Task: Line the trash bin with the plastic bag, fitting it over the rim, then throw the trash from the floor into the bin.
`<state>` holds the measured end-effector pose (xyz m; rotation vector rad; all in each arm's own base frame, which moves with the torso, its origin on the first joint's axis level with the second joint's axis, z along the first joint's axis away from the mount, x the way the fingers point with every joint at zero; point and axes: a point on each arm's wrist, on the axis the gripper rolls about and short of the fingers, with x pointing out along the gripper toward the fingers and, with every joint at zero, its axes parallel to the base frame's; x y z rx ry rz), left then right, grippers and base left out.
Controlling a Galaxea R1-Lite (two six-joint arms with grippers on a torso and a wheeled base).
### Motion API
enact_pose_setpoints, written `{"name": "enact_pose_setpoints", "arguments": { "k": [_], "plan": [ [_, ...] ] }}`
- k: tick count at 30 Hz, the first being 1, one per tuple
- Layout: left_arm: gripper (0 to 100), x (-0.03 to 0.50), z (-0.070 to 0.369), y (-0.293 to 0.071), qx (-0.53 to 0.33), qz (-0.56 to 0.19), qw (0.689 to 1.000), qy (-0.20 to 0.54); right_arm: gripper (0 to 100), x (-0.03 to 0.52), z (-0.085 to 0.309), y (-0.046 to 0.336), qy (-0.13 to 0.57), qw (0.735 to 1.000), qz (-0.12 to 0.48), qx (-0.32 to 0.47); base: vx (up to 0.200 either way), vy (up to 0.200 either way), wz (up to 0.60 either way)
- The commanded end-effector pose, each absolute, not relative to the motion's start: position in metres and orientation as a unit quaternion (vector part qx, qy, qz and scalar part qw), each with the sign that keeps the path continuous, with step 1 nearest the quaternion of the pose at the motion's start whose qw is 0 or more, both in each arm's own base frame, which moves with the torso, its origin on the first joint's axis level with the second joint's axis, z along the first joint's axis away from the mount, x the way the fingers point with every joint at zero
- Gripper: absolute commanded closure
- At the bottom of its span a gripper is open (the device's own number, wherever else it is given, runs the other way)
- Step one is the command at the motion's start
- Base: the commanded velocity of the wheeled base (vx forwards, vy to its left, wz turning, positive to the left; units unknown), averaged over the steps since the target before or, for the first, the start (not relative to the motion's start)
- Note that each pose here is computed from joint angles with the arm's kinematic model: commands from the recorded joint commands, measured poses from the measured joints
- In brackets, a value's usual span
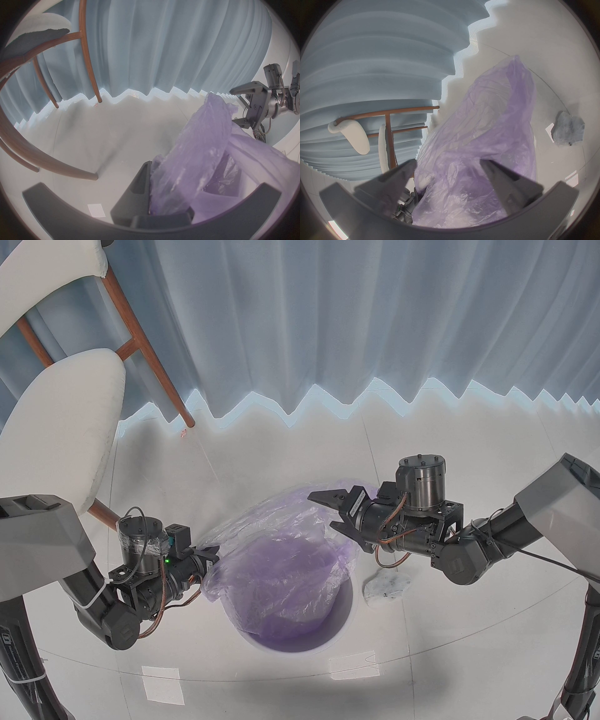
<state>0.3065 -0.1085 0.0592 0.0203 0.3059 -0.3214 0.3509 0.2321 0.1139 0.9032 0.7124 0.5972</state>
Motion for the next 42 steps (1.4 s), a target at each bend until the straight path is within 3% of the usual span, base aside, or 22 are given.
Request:
{"name": "enact_pose_setpoints", "arguments": {
  "k": [1,13,20,26,33,42],
  "plan": [
    [100,0.307,0.059,-0.108,0.010,-0.158,0.976,0.152,100,0.356,0.110,0.234,0.335,0.794,0.274,0.427,0.000,0.000,0.00],
    [100,0.307,0.057,-0.107,0.013,-0.158,0.977,0.145,100,0.339,0.116,0.229,0.358,0.791,0.264,0.420,0.000,0.000,0.00],
    [100,0.306,0.052,-0.100,0.018,-0.143,0.977,0.156,100,0.282,0.120,0.202,0.382,0.801,0.271,0.372,0.000,0.000,0.00],
    [100,0.293,0.042,-0.096,0.023,-0.145,0.972,0.186,100,0.245,0.108,0.177,0.404,0.816,0.271,0.310,0.000,0.000,0.00],
    [100,0.271,0.025,-0.084,0.032,-0.131,0.961,0.241,100,0.208,0.085,0.150,0.448,0.814,0.253,0.270,0.000,0.000,0.00],
    [100,0.255,0.018,-0.073,0.043,-0.121,0.954,0.270,100,0.211,0.056,0.133,0.482,0.814,0.216,0.242,0.000,0.000,0.00]
  ]
}}
